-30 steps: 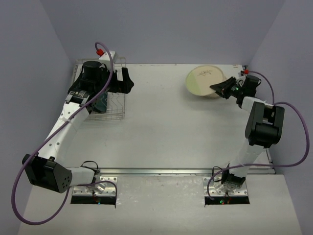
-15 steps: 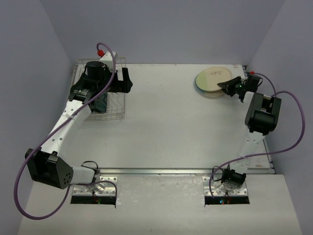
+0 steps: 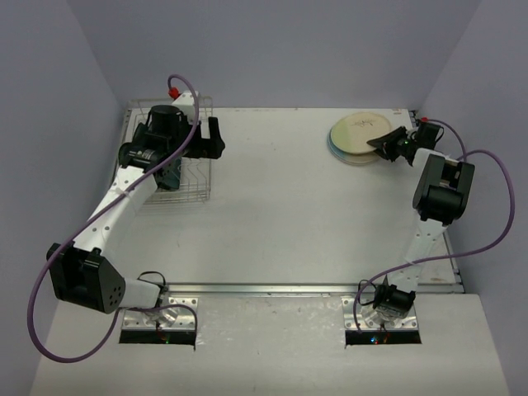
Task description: Unload the plates from the dish rack
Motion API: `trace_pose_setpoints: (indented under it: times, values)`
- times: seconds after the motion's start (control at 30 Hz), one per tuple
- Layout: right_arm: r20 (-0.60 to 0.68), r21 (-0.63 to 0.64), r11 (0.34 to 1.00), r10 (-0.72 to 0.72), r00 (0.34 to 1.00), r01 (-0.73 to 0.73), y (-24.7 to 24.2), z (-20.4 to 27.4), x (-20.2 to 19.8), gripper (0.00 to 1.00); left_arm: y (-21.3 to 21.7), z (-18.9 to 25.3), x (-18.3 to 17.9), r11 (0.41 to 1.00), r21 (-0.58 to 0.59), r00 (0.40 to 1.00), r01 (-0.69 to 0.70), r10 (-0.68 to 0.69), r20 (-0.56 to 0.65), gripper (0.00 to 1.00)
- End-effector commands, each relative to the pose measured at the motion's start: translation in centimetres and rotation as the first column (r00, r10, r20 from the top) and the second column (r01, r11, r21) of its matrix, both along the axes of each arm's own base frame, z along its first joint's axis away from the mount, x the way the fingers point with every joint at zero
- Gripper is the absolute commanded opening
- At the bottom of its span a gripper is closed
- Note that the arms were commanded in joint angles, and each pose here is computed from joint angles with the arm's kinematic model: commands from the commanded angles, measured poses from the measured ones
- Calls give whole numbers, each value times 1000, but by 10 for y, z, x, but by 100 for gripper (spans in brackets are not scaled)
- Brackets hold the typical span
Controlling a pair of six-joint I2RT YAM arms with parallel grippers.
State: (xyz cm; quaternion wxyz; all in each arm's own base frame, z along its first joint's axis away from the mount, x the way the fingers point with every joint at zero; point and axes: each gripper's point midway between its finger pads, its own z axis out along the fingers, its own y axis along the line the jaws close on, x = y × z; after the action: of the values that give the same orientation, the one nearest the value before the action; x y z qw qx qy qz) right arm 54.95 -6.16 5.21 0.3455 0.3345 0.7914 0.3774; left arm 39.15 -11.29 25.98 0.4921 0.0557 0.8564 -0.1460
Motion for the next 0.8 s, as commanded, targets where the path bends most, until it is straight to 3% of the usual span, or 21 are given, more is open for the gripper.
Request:
trace_pose_setpoints:
  times: [0.0, 0.23, 0.33, 0.6, 0.77]
  values:
    - [11, -123, 991, 46, 999, -44, -3, 10, 5, 28, -7, 8, 4, 999, -31, 999, 12, -11, 38, 100]
    - [-92, -254, 961, 85, 992, -105, 2, -13, -5, 40, -9, 6, 2, 999, -40, 999, 22, -21, 34, 100]
    - [-129, -306, 943, 93, 987, -129, 6, -17, -9, 56, -9, 6, 1, 999, -41, 999, 20, -19, 35, 100]
    - [-206, -465, 860, 124, 971, -209, 9, -19, -10, 75, -8, 8, 1, 999, -38, 999, 16, -14, 42, 100]
    - [-261, -537, 803, 133, 956, -258, 13, -16, -9, 80, 0, 9, 4, 1000, -17, 999, -25, 25, 48, 100]
